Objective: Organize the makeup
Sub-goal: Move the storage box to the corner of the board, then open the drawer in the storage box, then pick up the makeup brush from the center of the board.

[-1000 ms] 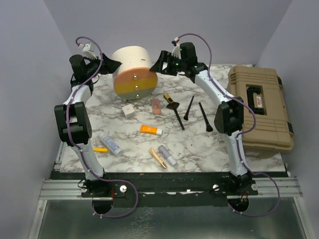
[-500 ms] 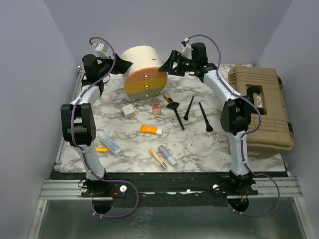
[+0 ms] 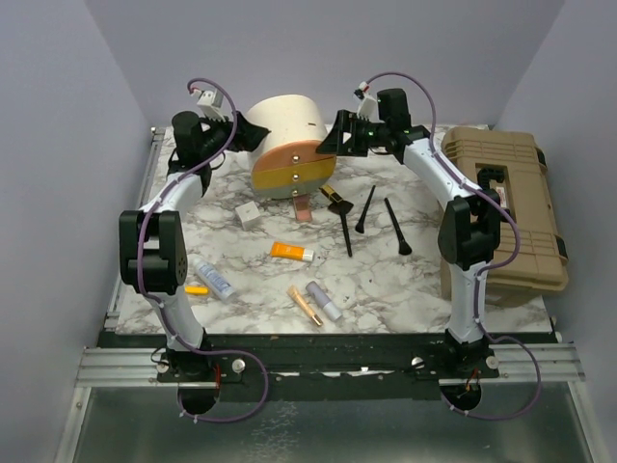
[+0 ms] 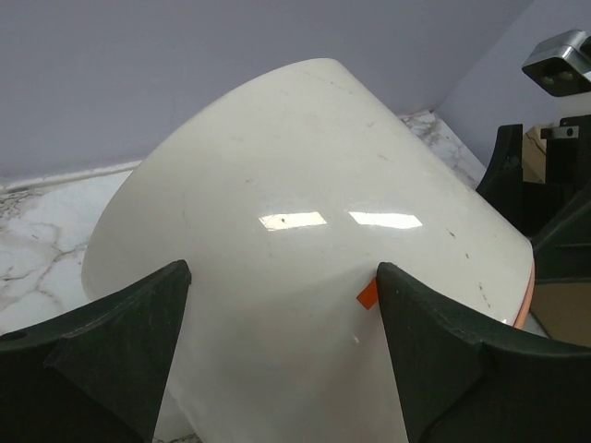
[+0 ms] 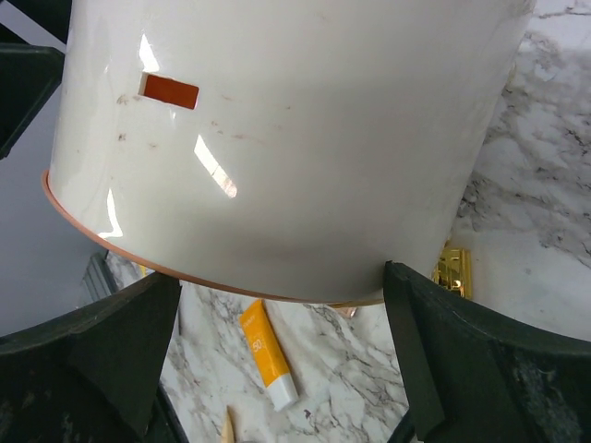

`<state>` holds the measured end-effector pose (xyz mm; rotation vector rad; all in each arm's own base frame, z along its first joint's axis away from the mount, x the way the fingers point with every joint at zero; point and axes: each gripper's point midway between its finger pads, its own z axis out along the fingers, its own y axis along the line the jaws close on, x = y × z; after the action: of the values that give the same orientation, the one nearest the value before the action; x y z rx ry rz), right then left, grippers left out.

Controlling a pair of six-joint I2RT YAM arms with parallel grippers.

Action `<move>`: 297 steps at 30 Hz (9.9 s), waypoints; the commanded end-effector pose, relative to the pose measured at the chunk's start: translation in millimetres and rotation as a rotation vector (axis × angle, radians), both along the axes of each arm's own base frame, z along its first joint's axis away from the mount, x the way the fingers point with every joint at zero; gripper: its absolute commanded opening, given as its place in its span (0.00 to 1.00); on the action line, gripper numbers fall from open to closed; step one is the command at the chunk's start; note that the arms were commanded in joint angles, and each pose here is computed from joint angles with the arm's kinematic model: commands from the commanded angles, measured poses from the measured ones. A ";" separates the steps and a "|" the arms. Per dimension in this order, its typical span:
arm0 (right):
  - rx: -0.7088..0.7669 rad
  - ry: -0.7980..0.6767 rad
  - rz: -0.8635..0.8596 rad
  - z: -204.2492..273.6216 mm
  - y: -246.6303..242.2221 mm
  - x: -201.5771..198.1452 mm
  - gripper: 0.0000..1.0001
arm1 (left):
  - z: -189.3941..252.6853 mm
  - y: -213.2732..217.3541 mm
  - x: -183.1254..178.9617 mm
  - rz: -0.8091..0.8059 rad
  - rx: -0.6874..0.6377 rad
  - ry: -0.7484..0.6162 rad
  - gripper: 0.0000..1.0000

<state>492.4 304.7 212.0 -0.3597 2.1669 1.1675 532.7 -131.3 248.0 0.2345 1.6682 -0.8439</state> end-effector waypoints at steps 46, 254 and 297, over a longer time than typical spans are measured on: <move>0.019 -0.173 -0.262 88.1 -17.7 7.0 1.00 | 27.7 69.8 -11.8 0.327 -0.056 0.197 0.94; -0.449 0.370 -0.240 -127.9 -70.2 -139.3 0.54 | 13.6 -28.4 -176.8 0.448 0.107 0.228 0.64; -0.668 0.175 -0.417 -119.3 -72.9 -135.2 1.00 | 15.9 -25.1 -173.9 0.487 0.066 0.233 0.59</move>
<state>379.4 207.4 141.5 0.0549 2.3895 0.1242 359.3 -161.4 254.1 -0.2045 1.9044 -0.4679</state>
